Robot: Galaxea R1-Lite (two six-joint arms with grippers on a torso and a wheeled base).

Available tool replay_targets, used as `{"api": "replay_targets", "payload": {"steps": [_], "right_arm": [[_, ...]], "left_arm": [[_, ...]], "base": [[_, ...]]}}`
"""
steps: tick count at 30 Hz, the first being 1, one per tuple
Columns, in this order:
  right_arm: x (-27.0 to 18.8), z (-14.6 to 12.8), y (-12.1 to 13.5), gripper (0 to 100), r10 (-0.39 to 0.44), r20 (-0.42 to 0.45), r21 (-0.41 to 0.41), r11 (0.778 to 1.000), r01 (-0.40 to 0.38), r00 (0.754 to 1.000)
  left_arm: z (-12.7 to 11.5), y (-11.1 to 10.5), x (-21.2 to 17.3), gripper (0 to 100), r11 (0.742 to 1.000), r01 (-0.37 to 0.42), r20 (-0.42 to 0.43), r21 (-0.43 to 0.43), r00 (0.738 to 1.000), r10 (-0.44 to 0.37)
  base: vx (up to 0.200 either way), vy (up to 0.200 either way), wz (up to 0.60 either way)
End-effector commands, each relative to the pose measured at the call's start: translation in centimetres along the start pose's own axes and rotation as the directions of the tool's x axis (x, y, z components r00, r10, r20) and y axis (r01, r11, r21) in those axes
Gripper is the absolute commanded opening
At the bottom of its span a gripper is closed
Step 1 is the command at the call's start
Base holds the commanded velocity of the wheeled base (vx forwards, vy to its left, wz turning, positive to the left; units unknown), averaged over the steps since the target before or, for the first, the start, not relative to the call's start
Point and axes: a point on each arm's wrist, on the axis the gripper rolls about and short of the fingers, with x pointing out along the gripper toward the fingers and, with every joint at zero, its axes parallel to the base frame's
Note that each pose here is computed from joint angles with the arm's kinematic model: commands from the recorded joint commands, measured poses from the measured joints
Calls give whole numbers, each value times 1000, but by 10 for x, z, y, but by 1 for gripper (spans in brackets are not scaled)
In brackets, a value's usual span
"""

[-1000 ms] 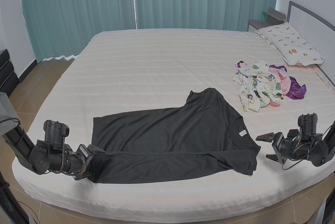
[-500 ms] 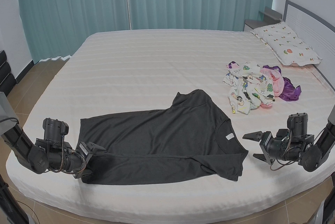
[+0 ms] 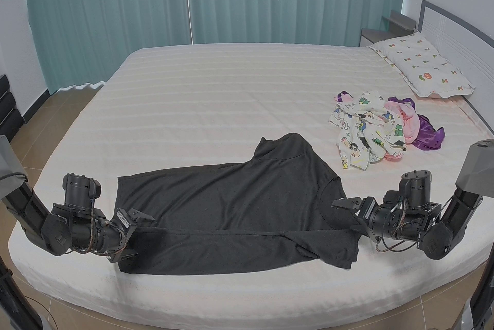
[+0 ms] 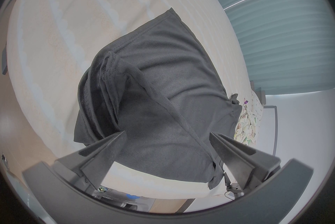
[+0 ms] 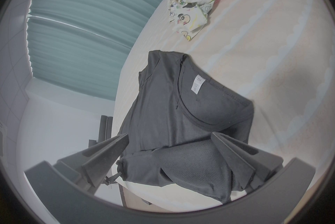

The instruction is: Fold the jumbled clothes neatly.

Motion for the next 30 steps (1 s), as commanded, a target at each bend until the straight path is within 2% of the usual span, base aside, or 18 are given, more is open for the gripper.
{"api": "replay_targets", "payload": {"steps": [1, 7, 12, 24, 30], "right_arm": [[3, -2, -1, 100, -4, -8, -16, 1000, 4, 1000], [-2, 4, -5, 100, -15, 15, -64, 998, 16, 1000], [-1, 6, -13, 100, -73, 61, -136, 987, 80, 996], [9, -6, -23, 100, -102, 10, -143, 984, 103, 995], [11, -11, -19, 100, -90, -8, -156, 984, 87, 996]], "left_arm": [[0, 1, 1, 100, 1000, -3, -1, -1, 1000, 3], [0, 1, 1, 100, 1000, -3, -1, 0, 1000, 3], [0, 1, 0, 100, 1000, -3, -1, -1, 1000, 3], [0, 1, 1, 100, 1000, -5, -1, 0, 1000, 5], [0, 1, 1, 100, 1000, -6, -1, -1, 1000, 6]], "base": [[0, 0, 0], [0, 0, 0], [0, 0, 0], [0, 0, 0], [0, 0, 0]]}}
